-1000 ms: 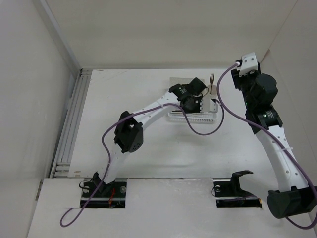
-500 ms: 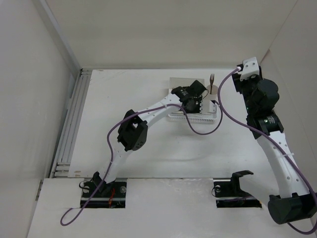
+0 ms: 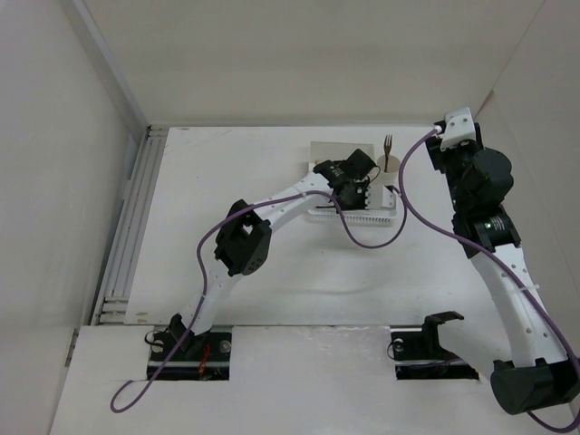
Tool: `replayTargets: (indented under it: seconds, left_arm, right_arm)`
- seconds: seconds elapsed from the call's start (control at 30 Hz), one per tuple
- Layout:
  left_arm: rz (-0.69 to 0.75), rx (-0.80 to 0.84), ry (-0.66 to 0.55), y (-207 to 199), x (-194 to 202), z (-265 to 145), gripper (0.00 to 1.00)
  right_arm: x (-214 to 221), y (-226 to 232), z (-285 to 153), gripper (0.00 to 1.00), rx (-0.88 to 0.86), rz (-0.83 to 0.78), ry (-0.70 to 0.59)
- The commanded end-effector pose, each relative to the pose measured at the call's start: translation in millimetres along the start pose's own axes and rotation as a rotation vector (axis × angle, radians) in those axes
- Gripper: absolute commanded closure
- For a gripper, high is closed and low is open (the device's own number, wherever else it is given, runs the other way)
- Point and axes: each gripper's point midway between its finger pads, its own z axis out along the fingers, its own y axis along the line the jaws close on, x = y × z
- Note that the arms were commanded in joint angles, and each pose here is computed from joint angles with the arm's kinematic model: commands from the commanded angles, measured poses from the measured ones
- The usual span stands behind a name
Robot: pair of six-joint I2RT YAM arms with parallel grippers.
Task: Sort the eating utensils into containers
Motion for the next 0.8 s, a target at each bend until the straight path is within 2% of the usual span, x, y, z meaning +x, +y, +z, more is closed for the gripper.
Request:
replayTargets:
  seconds: [0.0,0.1,0.4,0.77]
  left_arm:
    - [-0.028,0.032,-0.032,-6,-5,-7,1.00]
    - [-0.037,0.059,-0.060,-11,-10,-6,1.00]
    - [-0.046,-0.064,-0.129,17,-27,-1,1.00]
    - [-0.092,-0.079,-0.209,20,-41,3,1.00]
  right_arm:
    - [-16,-9,-3,0.45,0.033,0.008,-0.060]
    - [-16,-9,-3,0.45,0.033,0.008,-0.060]
    - [-15,-8,-5,0.45,0.026,-0.002,-0.065]
    - [-19,-11,-9,0.45,0.035,-0.007,-0.081]
